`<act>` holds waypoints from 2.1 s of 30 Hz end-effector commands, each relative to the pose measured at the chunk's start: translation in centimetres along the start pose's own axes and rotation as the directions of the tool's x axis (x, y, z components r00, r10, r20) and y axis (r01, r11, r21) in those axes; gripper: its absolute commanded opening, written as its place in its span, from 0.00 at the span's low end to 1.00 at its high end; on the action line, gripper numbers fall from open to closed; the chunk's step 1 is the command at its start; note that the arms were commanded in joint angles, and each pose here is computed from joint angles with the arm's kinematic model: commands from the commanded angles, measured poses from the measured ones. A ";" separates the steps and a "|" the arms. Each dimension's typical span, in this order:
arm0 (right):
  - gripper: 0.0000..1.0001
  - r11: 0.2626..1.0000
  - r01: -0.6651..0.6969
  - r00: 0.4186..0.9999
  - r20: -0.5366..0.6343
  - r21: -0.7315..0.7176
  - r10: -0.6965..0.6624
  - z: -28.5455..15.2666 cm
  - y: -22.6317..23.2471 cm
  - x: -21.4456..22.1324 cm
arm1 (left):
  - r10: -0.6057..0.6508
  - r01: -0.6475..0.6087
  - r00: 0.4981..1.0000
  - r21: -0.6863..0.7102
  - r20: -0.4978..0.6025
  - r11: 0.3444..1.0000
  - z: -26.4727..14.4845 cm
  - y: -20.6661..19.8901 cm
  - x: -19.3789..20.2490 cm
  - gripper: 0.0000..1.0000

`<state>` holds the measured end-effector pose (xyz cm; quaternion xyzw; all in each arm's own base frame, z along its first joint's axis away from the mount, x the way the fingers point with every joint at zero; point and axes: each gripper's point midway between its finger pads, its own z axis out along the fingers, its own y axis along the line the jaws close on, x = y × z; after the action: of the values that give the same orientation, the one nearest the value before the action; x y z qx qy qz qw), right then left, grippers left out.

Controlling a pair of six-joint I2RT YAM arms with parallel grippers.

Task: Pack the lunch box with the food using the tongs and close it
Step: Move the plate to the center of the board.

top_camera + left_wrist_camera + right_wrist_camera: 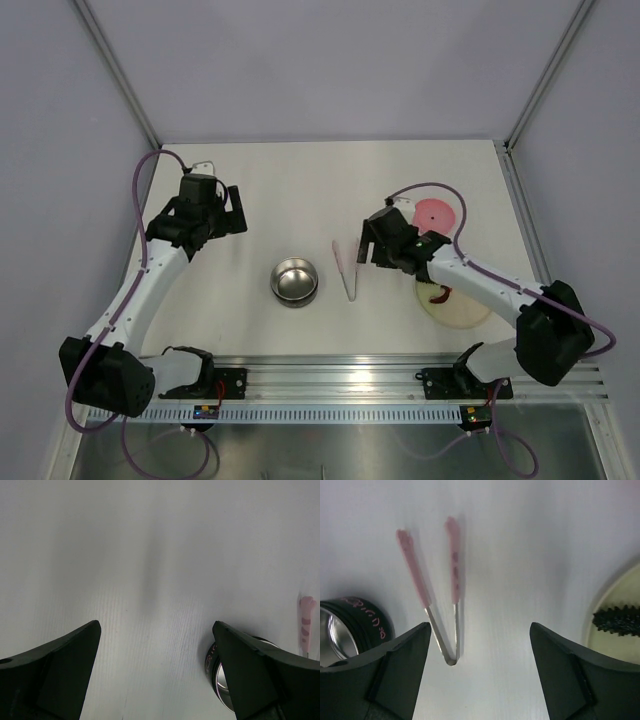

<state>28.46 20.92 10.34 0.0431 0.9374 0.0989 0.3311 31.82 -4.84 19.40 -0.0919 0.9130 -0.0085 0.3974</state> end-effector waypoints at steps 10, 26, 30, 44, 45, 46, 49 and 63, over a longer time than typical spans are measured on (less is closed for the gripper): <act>0.92 0.946 -0.207 0.974 -0.038 0.249 0.223 -0.9 -8.8 3.7 | -0.022 0.021 0.999 0.024 0.038 0.999 -0.2 -1.0 -2.0 0.99; 0.97 0.975 -0.119 0.969 -0.191 0.190 0.156 2.7 -7.9 7.7 | -0.024 0.024 1.000 0.029 -0.006 0.999 0.3 -1.4 -1.0 0.99; 0.96 0.986 -0.080 0.970 -0.218 0.149 0.112 4.0 -6.7 7.4 | -0.023 0.023 1.000 0.012 -0.001 1.000 0.1 -1.0 -1.1 0.99; 0.95 0.996 -0.030 0.971 -0.239 -0.081 0.010 8.9 1.4 2.5 | -0.021 0.021 1.000 0.002 -0.016 1.000 0.7 -1.0 -0.6 0.99; 0.95 0.994 -0.035 0.968 -0.249 -0.104 0.008 9.3 2.1 2.5 | -0.021 0.021 1.000 0.000 -0.019 1.000 0.8 -1.0 -0.7 0.99; 0.94 0.992 -0.039 0.967 -0.253 -0.119 0.007 9.6 2.7 2.2 | -0.019 0.019 1.000 -0.002 -0.019 1.000 0.8 -1.0 -0.7 0.99; 0.93 0.987 -0.032 0.968 -0.252 -0.159 -0.009 10.3 4.9 0.7 | -0.013 0.013 1.000 -0.011 -0.021 1.000 0.8 -0.8 -0.8 0.99; 0.96 0.994 -0.065 0.998 -0.019 0.083 0.067 -0.1 -2.1 -2.6 | -0.012 0.011 0.999 -0.016 -0.033 1.000 1.3 -0.8 -0.3 0.99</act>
<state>32.58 23.57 11.33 0.0362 0.9405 0.1570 0.2991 31.99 -5.32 17.52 -0.0961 0.9280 -0.0023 0.3600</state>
